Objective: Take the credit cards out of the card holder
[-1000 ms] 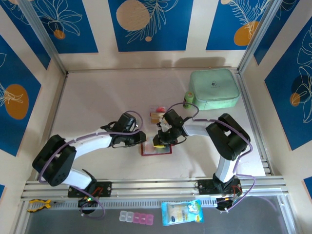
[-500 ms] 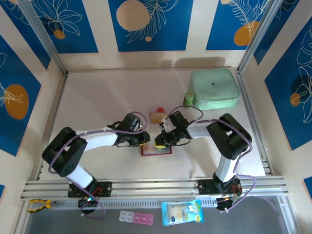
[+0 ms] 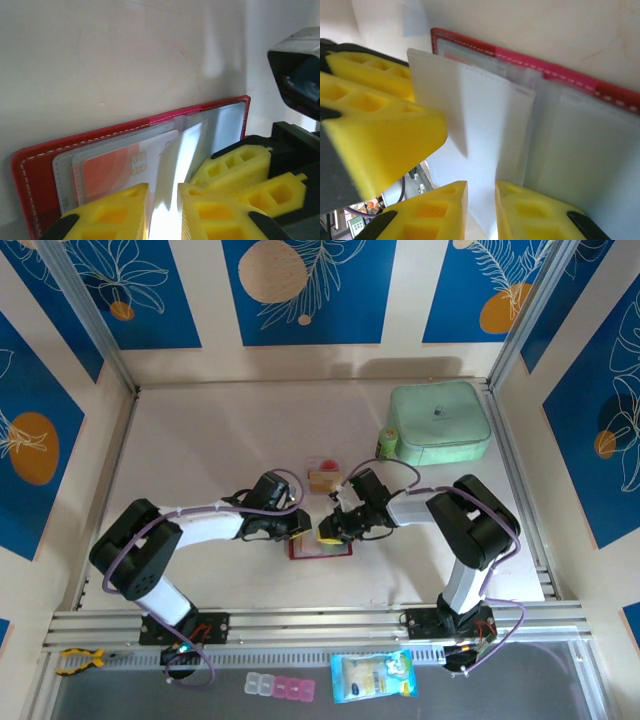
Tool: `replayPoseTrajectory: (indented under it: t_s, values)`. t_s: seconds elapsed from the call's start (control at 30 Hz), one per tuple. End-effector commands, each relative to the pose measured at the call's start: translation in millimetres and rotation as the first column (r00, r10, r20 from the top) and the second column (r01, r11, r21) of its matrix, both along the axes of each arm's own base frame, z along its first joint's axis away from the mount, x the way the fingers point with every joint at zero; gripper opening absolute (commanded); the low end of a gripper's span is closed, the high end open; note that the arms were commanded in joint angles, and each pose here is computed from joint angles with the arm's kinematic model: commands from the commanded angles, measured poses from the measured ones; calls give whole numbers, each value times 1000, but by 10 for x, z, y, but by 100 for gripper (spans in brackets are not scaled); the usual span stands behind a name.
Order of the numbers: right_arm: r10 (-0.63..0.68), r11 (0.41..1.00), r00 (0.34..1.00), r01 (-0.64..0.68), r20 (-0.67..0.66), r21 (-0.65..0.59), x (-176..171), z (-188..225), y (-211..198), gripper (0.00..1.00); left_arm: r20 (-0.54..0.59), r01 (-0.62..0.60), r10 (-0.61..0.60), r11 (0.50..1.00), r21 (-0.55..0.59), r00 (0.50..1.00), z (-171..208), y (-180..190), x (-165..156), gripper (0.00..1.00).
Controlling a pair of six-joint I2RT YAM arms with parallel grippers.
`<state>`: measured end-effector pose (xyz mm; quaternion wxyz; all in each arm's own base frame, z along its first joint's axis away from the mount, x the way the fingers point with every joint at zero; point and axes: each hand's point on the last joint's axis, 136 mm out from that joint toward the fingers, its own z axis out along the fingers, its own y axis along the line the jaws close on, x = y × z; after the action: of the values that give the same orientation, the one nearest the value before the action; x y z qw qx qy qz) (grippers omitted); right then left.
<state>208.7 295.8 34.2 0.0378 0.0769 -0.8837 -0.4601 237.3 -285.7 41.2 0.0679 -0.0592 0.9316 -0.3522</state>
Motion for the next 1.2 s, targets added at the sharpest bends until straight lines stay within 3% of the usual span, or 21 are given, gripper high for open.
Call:
replayPoseTrajectory:
  t_s: [0.0, 0.2, 0.33, 0.53, 0.77, 1.17]
  values:
    - [-7, 1000, 1000, 7, 23, 4, -20, 186, -44, 24, 11, 21, -21, 999, -46, 1000, 157, -111, 6, 22]
    - [-59, 990, 995, 69, 79, -124, 94, 320, -281, 27, 11, 44, -43, 997, -64, 999, 233, -175, -9, 27]
    - [-82, 949, 990, 112, 112, -294, 157, 319, -562, 31, 22, 60, -58, 995, -80, 998, 316, -265, 7, 30]
    - [-88, 889, 984, 147, 152, -434, 202, 315, -857, 38, 21, 99, -97, 991, -93, 995, 330, -416, 3, 31]
    - [-110, 850, 980, 178, 164, -495, 222, 259, -1091, 40, 14, 125, -124, 987, -97, 992, 298, -583, -33, 37]
    - [-118, 874, 988, 149, 97, -463, 160, 94, -1111, 38, -24, 172, -175, 980, -97, 984, 86, -812, -174, 43]
